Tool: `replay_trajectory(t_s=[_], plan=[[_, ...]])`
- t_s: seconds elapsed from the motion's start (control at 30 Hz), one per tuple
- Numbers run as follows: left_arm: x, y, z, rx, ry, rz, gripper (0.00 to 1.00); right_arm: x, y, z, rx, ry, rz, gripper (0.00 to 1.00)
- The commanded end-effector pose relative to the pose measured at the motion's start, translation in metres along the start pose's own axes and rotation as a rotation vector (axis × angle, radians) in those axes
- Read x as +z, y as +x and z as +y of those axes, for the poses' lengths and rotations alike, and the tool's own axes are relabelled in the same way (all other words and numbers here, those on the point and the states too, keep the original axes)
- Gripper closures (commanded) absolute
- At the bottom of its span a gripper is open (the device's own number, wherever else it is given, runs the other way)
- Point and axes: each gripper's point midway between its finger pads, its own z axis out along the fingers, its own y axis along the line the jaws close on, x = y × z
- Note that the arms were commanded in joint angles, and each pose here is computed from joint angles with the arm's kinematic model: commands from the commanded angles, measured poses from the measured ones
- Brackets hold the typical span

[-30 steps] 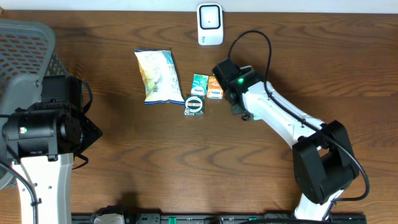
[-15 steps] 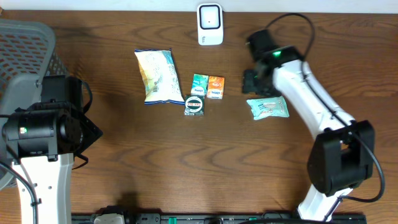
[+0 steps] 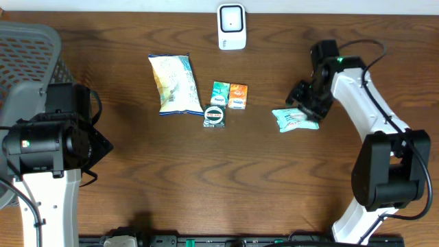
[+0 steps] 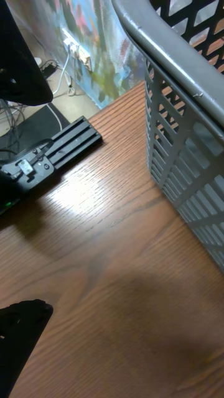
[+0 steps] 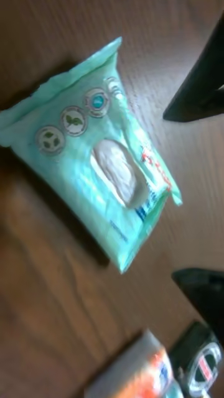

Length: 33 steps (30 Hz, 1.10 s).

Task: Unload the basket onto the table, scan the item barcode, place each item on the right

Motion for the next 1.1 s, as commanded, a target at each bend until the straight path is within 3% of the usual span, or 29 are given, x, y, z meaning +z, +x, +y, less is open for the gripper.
replay_trajectory(t_s=[0.0,0.23,0.5,0.57,0.67,0.7,1.07], plan=[[-0.001,0.000,0.002,-0.016,-0.005,0.000,0.02,0.014,0.006,-0.009,0.101,0.027,0.000,0.29],[-0.001,0.000,0.002,-0.016,-0.004,0.000,0.02,0.033,0.003,-0.025,0.236,0.065,-0.051,0.34],[-0.001,0.000,0.002,-0.016,-0.004,0.000,0.02,0.056,-0.002,-0.022,0.254,0.003,-0.099,0.42],[-0.001,0.000,0.002,-0.016,-0.005,0.000,0.02,0.058,-0.002,-0.022,0.252,0.000,-0.103,0.57],[-0.001,0.000,0.002,-0.016,-0.004,0.000,0.02,0.058,-0.001,-0.022,0.200,0.002,-0.102,0.92],[-0.001,0.000,0.002,-0.016,-0.005,0.000,0.02,0.058,-0.001,-0.022,0.177,0.001,-0.100,0.99],[-0.001,0.000,0.002,-0.016,-0.005,0.000,0.02,0.023,0.008,0.024,-0.145,-0.147,0.008,0.99]])
